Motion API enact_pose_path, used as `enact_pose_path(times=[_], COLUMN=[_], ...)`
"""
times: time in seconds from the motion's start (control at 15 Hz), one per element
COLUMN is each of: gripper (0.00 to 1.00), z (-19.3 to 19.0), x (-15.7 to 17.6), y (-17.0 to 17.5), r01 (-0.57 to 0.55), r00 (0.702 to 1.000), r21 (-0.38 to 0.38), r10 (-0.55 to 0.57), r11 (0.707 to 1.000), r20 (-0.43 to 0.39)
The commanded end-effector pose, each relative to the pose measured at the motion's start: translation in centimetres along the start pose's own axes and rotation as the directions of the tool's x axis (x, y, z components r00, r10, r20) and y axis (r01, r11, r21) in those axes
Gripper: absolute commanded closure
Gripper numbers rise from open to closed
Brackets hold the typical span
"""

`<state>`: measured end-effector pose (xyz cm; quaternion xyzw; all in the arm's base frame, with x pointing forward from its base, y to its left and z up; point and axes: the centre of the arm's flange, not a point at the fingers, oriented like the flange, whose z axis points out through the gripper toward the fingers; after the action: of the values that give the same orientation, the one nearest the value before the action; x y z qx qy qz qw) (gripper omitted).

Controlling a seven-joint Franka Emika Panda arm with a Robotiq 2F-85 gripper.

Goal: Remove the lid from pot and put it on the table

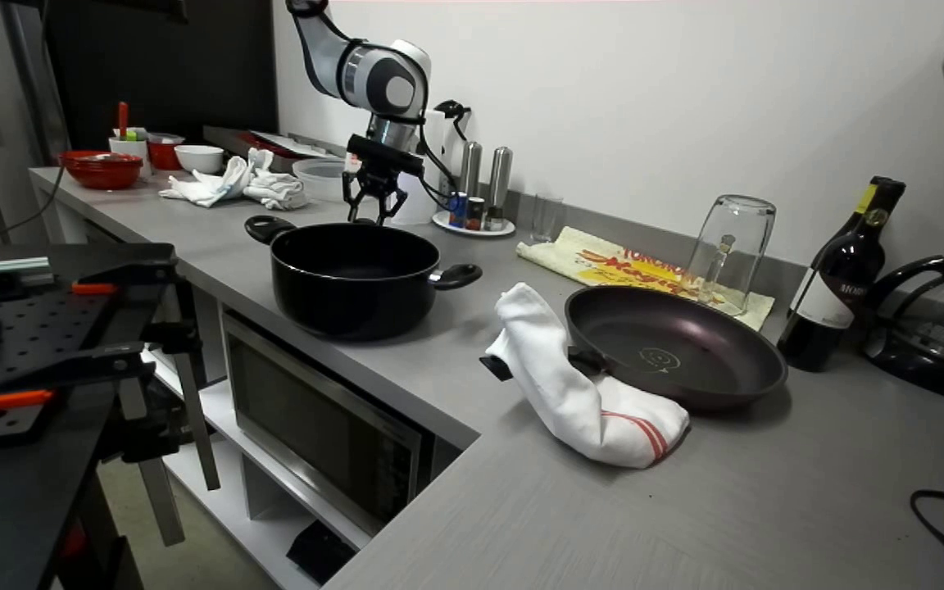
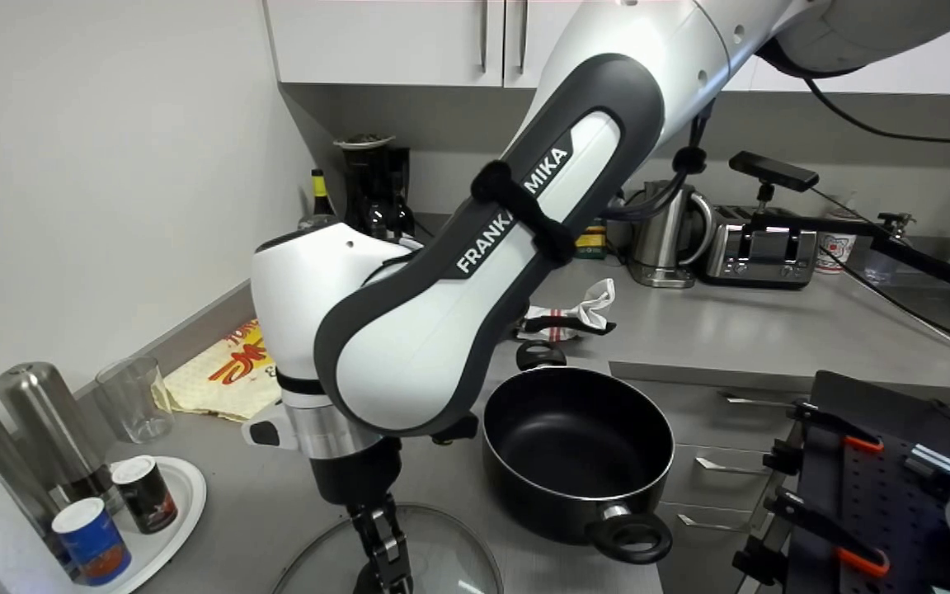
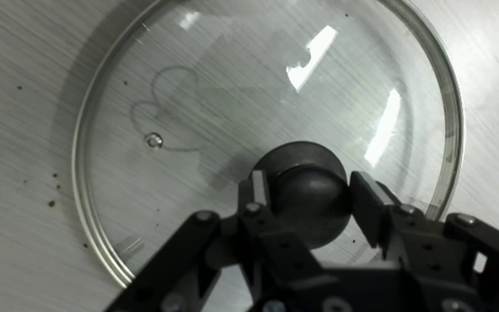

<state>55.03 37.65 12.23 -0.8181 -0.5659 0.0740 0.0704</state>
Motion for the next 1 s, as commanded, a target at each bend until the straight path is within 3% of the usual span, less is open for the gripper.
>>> enact_pose_path(times=[0.0, 0.2, 0.27, 0.33, 0.4, 0.53, 0.73, 0.8, 0.93], gripper=[0.76, 0.76, 0.53, 0.46, 0.31, 0.31, 0.2, 0.22, 0.05], z=[0.27, 0.36, 0.34, 0.33, 0.31, 0.52, 0.7, 0.71, 0.59], x=[0.72, 0.7, 0.7, 0.71, 0.69, 0.63, 0.64, 0.64, 0.65], y=[0.28, 0.19, 0.19, 0.19, 0.2, 0.15, 0.11, 0.1, 0.04], r01=[0.029, 0.031, 0.031, 0.031, 0.031, 0.03, 0.028, 0.028, 0.029], r00=[0.999, 0.999, 0.999, 0.999, 0.999, 0.999, 0.999, 0.999, 0.999], r21=[0.009, 0.009, 0.008, 0.008, 0.008, 0.014, 0.018, 0.019, 0.017], r10=[-0.029, -0.031, -0.032, -0.031, -0.031, -0.03, -0.029, -0.029, -0.03], r11=[1.0, 0.999, 0.999, 0.999, 0.999, 0.999, 0.999, 0.999, 0.999], r20=[0.025, 0.03, 0.03, 0.03, 0.03, 0.035, 0.041, 0.042, 0.043])
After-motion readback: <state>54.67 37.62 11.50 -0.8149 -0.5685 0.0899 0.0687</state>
